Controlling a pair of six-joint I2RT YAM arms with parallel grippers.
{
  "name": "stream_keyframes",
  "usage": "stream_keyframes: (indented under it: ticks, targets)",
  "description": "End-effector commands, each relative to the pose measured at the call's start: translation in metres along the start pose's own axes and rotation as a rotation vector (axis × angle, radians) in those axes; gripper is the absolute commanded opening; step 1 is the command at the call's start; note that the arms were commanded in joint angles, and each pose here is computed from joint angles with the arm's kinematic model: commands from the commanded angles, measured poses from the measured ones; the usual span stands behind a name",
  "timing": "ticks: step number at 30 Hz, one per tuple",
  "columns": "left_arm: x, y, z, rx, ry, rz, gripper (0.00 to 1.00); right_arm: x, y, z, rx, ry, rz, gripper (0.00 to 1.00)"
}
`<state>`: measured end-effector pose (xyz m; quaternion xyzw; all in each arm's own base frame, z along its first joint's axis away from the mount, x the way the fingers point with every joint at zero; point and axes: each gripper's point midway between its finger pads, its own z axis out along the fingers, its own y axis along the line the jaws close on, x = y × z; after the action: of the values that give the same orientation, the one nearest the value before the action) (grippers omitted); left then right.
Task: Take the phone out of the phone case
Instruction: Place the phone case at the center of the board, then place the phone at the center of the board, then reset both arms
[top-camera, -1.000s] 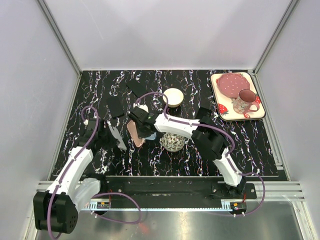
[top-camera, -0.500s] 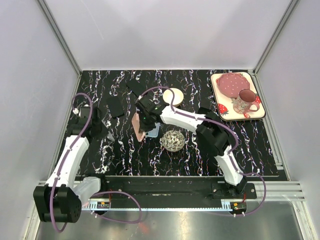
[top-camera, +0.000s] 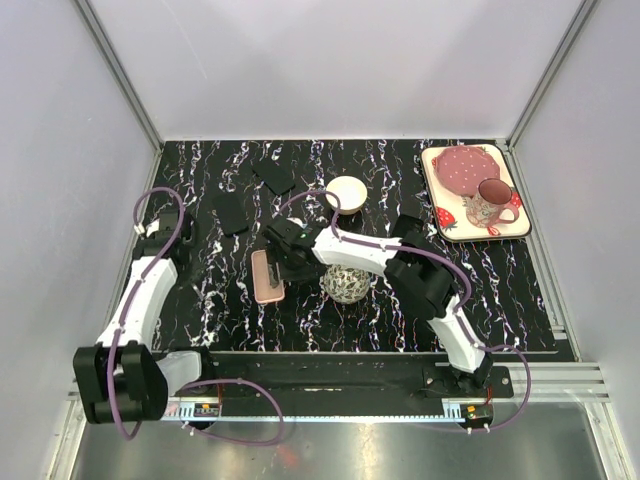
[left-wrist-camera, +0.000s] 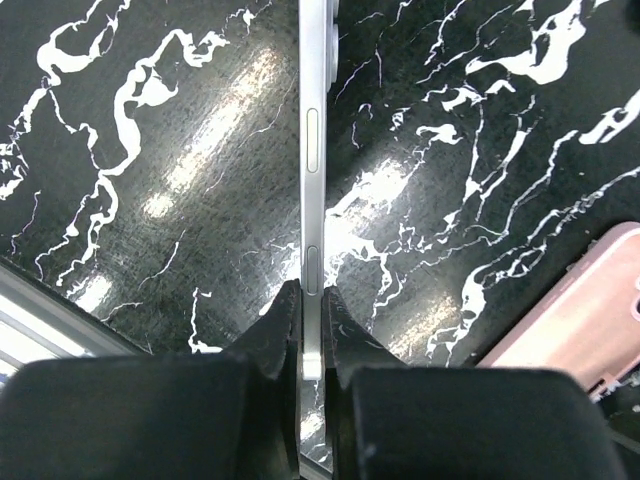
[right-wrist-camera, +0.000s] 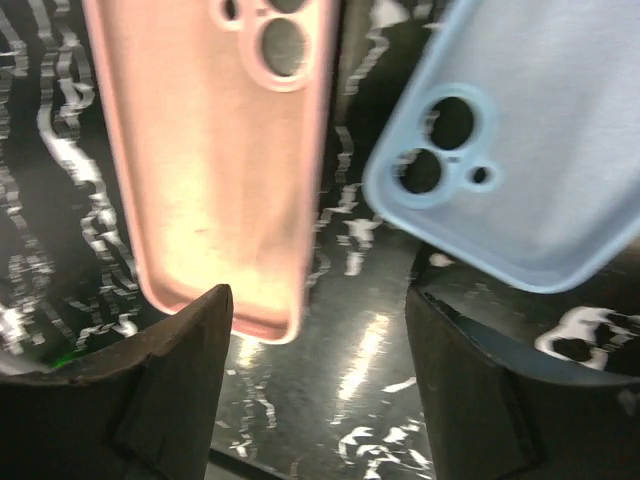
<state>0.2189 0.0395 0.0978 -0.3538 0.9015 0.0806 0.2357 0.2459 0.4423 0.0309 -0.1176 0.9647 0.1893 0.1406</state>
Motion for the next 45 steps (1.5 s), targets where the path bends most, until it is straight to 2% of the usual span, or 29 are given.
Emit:
stream_keyframes:
  ticks: [1,4,6,7,8,9,10,11,15,17,21,24,25,28,30,35,39,45]
  targets:
    - [-0.024,-0.015,0.007,0.004,-0.032,0.016,0.00,-0.039,-0.028,-0.048,0.170,-0.175,-0.013,0.75]
    - [-0.030,-0.032,0.017,0.030,0.005,0.042,0.00,-0.050,-0.033,-0.073,0.190,-0.252,0.000,0.77]
    - [-0.032,-0.042,0.020,0.061,0.029,0.063,0.04,-0.054,-0.042,-0.094,0.211,-0.305,0.027,0.77]
    - [-0.033,-0.049,0.024,0.072,0.047,0.070,0.09,-0.055,-0.046,-0.101,0.219,-0.325,0.042,0.77]
    - [-0.035,-0.053,0.025,0.084,0.051,0.072,0.17,-0.056,-0.053,-0.114,0.227,-0.354,0.072,0.78]
    - [-0.037,-0.057,0.025,0.098,0.053,0.079,0.20,-0.056,-0.061,-0.120,0.234,-0.364,0.092,0.82]
    - [-0.037,-0.067,0.025,0.139,0.071,0.090,0.23,-0.057,-0.067,-0.125,0.235,-0.369,0.106,0.83]
    - [-0.041,-0.074,0.025,0.168,0.065,0.092,0.32,-0.055,-0.073,-0.134,0.232,-0.373,0.116,0.83]
    - [-0.051,-0.092,0.022,0.231,0.070,0.107,0.57,-0.056,-0.110,-0.159,0.291,-0.399,0.155,0.84]
    - [-0.060,-0.098,0.017,0.248,0.054,0.106,0.63,-0.056,-0.128,-0.176,0.330,-0.427,0.175,0.87]
    - [-0.081,-0.106,-0.006,0.296,-0.008,0.085,0.65,-0.050,-0.148,-0.201,0.371,-0.461,0.194,0.88]
    - [-0.088,-0.125,-0.042,0.467,-0.051,0.103,0.65,-0.041,-0.154,-0.212,0.368,-0.467,0.204,0.88]
    - [-0.090,-0.137,-0.067,0.580,-0.085,0.114,0.66,-0.033,-0.159,-0.210,0.373,-0.452,0.209,0.88]
    - [-0.089,-0.145,-0.110,0.734,-0.152,0.140,0.71,-0.019,-0.164,-0.209,0.353,-0.451,0.247,0.88]
    - [-0.087,-0.140,-0.129,0.777,-0.198,0.145,0.73,-0.012,-0.166,-0.210,0.332,-0.459,0.272,0.87]
    - [-0.066,-0.120,-0.136,0.781,-0.244,0.159,0.80,0.012,-0.180,-0.200,0.340,-0.425,0.289,0.87]
    - [-0.039,-0.102,-0.131,0.783,-0.234,0.145,0.81,0.022,-0.185,-0.196,0.334,-0.411,0.277,0.86]
    - [-0.025,-0.092,-0.132,0.798,-0.254,0.129,0.83,0.032,-0.189,-0.190,0.316,-0.406,0.312,0.84]
